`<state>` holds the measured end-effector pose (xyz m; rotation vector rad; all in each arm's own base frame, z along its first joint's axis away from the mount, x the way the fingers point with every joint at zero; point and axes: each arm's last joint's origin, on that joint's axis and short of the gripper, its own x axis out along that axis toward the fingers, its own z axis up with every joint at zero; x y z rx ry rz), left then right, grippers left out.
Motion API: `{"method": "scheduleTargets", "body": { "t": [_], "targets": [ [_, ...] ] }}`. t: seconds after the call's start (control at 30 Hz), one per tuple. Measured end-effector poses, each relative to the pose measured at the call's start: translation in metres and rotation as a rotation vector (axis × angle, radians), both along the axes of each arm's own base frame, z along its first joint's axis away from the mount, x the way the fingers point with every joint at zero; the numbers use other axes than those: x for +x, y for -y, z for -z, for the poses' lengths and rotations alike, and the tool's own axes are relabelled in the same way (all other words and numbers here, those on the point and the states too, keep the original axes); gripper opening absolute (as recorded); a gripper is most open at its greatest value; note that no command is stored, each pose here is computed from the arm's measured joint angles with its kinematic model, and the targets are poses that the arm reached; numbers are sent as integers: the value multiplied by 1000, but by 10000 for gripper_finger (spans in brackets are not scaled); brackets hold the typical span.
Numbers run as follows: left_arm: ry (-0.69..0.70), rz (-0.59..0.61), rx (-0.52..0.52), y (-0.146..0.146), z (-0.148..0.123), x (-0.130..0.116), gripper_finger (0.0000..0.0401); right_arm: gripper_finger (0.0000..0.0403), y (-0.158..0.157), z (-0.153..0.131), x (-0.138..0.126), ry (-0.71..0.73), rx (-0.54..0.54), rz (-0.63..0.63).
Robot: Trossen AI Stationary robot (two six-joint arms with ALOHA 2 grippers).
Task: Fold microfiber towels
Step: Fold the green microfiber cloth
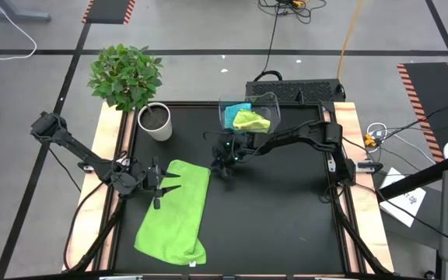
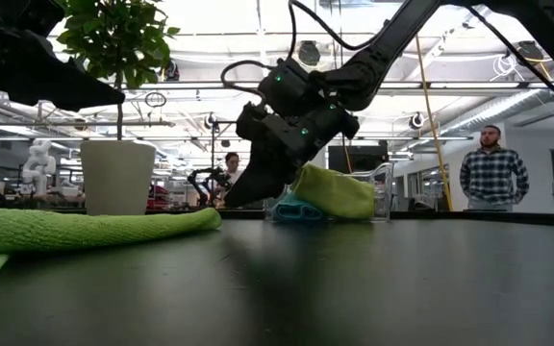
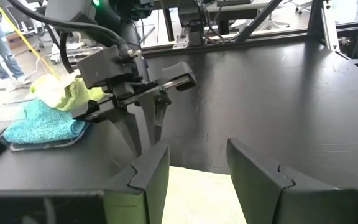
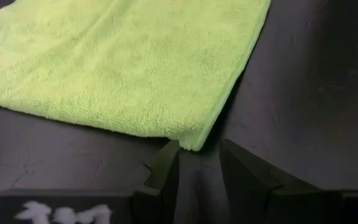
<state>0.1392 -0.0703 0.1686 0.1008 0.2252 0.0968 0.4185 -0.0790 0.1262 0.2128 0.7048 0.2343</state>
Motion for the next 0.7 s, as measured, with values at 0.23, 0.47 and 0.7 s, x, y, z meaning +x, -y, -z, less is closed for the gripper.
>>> {"method": "scheduleTargets", "body": {
  "t": [0.23, 0.47, 0.7],
  "targets": [
    [6, -3, -14, 0, -1, 0, 163, 109, -4, 19, 4, -14, 35, -16],
    [6, -5, -27, 0, 0, 0, 163, 109, -3, 26, 11, 56, 18, -16],
    [7, -4, -31, 0, 0, 0, 163, 109, -10, 20, 16, 123, 5, -39]
  ]
}}
